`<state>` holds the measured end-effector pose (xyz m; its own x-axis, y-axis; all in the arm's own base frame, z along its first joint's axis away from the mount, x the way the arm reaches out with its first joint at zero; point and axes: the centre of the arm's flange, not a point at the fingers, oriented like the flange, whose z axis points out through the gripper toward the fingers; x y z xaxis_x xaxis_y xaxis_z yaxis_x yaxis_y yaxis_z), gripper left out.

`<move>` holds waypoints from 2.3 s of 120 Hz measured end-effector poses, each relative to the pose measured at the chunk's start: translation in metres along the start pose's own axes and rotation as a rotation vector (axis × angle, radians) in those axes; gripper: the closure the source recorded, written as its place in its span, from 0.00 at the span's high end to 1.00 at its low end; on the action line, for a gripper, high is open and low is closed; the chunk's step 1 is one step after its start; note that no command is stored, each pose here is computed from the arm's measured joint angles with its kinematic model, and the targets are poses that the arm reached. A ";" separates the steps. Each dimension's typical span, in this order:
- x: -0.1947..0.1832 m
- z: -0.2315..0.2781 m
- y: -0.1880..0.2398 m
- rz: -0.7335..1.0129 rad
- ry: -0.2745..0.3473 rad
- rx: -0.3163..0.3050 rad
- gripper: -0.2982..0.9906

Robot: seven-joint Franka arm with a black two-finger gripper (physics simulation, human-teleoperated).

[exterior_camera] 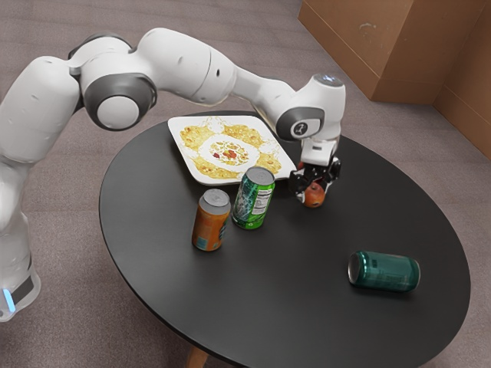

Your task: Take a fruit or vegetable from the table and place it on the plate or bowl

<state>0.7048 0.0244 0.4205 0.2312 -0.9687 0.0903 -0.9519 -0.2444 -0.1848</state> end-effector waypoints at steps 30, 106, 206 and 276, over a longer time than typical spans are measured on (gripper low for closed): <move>0.001 -0.011 -0.002 -0.002 0.007 0.020 0.49; 0.002 -0.135 0.022 -0.074 0.043 0.034 0.50; -0.120 -0.151 0.052 -0.677 -0.257 -0.166 0.45; -0.129 -0.130 0.052 -0.940 -0.311 -0.181 0.68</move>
<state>0.5992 0.1426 0.5269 0.9219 -0.3607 -0.1417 -0.3665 -0.9303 -0.0161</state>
